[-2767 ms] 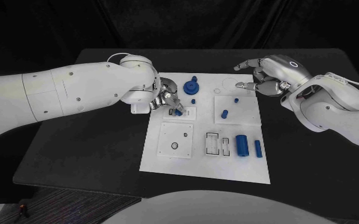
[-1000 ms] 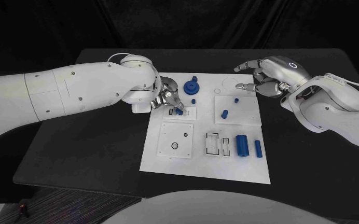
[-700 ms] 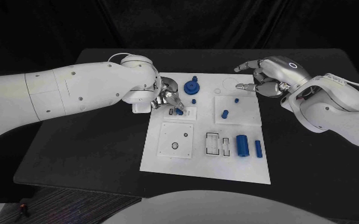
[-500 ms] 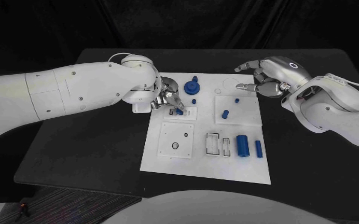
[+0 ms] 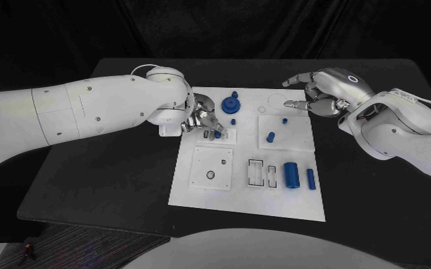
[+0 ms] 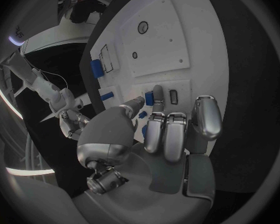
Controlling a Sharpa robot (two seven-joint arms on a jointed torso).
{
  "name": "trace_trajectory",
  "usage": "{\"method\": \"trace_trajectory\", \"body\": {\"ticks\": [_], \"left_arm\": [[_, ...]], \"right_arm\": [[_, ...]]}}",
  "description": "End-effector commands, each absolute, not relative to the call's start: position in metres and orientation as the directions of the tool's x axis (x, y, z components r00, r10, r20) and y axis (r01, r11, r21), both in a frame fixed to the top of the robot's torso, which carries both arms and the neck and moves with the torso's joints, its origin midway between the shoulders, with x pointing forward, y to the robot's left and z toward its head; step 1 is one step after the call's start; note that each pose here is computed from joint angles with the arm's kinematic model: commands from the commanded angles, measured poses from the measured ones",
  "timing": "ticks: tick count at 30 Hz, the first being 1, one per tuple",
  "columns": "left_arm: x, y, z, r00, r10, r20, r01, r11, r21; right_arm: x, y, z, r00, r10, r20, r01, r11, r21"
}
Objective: Assemble the parts on the task board
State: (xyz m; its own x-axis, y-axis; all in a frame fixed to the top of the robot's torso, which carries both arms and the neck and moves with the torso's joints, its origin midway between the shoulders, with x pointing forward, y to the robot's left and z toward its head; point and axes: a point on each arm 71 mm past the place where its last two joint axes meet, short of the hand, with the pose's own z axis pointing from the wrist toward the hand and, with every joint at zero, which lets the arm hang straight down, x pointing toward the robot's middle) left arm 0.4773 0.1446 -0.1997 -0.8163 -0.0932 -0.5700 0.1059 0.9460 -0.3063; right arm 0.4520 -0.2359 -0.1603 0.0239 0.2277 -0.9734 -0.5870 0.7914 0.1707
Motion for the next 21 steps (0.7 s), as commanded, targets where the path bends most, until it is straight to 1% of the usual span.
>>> {"method": "trace_trajectory", "body": {"ticks": [1, 15, 21], "left_arm": [[0.4745, 0.1426, -0.2028, -0.831, -0.075, -0.551, 0.121, 0.942, -0.312], [0.4757, 0.1459, -0.2034, -0.828, -0.086, -0.554, 0.109, 0.945, -0.31], [0.476, 0.1498, -0.1999, -0.796, -0.14, -0.588, 0.088, 0.936, -0.341]], "right_arm": [[0.4522, -0.2368, -0.1618, 0.021, 0.221, -0.975, -0.575, 0.801, 0.169], [0.4522, -0.2376, -0.1626, 0.018, 0.219, -0.976, -0.572, 0.802, 0.17], [0.4517, -0.2388, -0.1624, 0.019, 0.22, -0.975, -0.572, 0.803, 0.169]]}}
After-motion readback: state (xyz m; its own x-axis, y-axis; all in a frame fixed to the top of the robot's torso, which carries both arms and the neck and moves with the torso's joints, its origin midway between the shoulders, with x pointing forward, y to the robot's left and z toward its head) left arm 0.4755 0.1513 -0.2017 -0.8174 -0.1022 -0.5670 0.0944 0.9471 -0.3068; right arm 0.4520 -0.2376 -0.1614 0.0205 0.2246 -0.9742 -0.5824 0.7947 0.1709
